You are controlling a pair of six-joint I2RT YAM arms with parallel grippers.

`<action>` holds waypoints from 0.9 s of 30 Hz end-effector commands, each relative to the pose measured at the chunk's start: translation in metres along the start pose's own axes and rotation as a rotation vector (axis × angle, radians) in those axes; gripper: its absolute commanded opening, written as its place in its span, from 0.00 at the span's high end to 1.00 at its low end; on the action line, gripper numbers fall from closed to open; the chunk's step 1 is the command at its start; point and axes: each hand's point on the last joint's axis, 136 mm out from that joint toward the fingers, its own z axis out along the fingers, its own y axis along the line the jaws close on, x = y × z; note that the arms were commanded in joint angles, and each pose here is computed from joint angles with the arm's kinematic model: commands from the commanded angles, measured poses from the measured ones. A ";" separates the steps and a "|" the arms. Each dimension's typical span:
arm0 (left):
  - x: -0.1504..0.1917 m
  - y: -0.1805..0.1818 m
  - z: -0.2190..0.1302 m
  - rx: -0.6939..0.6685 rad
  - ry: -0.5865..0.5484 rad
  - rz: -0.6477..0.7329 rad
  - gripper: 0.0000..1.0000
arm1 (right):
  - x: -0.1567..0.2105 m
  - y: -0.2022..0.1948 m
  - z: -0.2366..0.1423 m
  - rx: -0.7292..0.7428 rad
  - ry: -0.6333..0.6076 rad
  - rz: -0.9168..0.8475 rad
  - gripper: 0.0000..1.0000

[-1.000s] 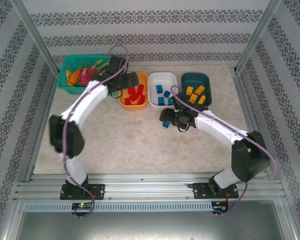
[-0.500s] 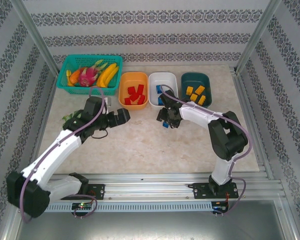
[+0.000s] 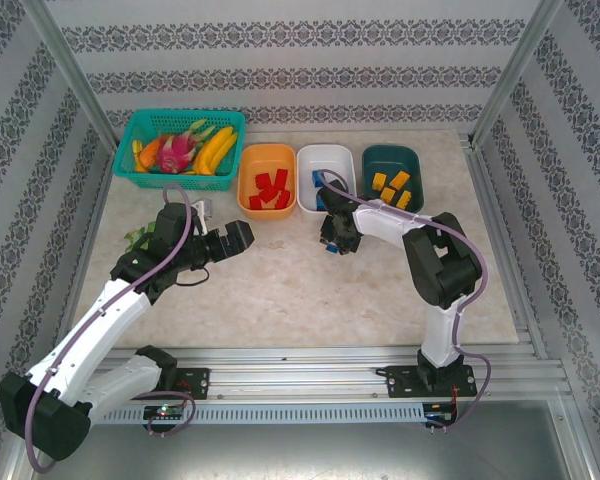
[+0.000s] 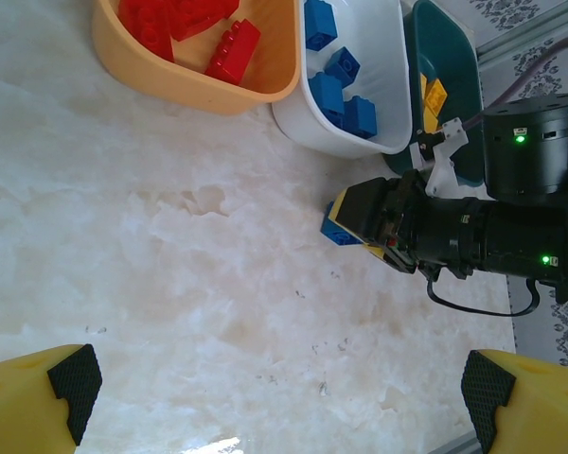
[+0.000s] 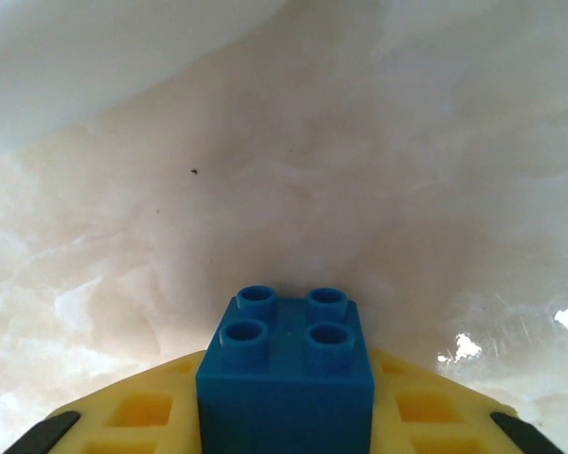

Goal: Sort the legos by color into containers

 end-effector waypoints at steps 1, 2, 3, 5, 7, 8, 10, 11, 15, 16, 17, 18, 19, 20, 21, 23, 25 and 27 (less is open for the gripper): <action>-0.006 -0.019 -0.006 0.057 -0.010 0.010 0.00 | 0.002 -0.001 -0.010 0.021 -0.020 -0.032 0.77; -0.007 -0.021 -0.007 0.064 -0.009 0.007 0.00 | 0.003 -0.001 -0.017 0.019 -0.028 -0.052 0.78; -0.008 -0.024 -0.007 0.073 -0.009 0.002 0.00 | 0.004 0.001 -0.025 0.020 -0.041 -0.079 0.78; -0.014 -0.031 -0.007 0.088 -0.012 -0.008 0.00 | 0.006 0.006 -0.046 0.008 -0.072 -0.129 0.79; -0.024 -0.043 -0.006 0.105 -0.015 -0.013 0.00 | 0.003 0.014 -0.070 -0.024 -0.116 -0.170 0.79; -0.029 -0.048 -0.004 0.114 -0.017 -0.012 0.00 | 0.000 0.017 -0.080 -0.038 -0.135 -0.183 0.79; -0.041 -0.059 0.003 0.127 -0.020 -0.015 0.00 | -0.014 0.027 -0.102 -0.071 -0.189 -0.215 0.79; -0.046 -0.063 0.007 0.132 -0.017 -0.016 0.00 | -0.022 0.033 -0.111 -0.087 -0.212 -0.228 0.78; -0.066 -0.082 0.035 0.162 0.005 -0.013 0.00 | -0.059 0.063 -0.125 -0.141 -0.256 -0.285 0.79; -0.071 -0.084 0.044 0.161 0.008 -0.015 0.00 | -0.069 0.072 -0.123 -0.163 -0.252 -0.290 0.79; -0.076 -0.085 0.052 0.163 0.010 -0.017 0.00 | -0.077 0.078 -0.120 -0.182 -0.247 -0.297 0.79; -0.082 -0.088 0.060 0.171 0.008 -0.023 0.00 | -0.088 0.084 -0.115 -0.194 -0.246 -0.302 0.79; -0.089 -0.090 0.068 0.176 0.005 -0.028 0.00 | -0.100 0.087 -0.112 -0.188 -0.256 -0.300 0.79; -0.093 -0.091 0.075 0.180 0.007 -0.030 0.00 | -0.110 0.088 -0.107 -0.185 -0.260 -0.296 0.79; -0.099 -0.094 0.084 0.183 0.010 -0.026 0.00 | -0.122 0.089 -0.103 -0.186 -0.265 -0.288 0.79; -0.109 -0.099 0.098 0.185 0.014 -0.014 0.00 | -0.145 0.088 -0.092 -0.170 -0.272 -0.269 0.79; -0.117 -0.105 0.112 0.194 0.018 0.001 0.00 | -0.166 0.088 -0.080 -0.168 -0.276 -0.247 0.79; -0.124 -0.107 0.124 0.204 0.020 0.010 0.00 | -0.182 0.088 -0.067 -0.162 -0.270 -0.230 0.79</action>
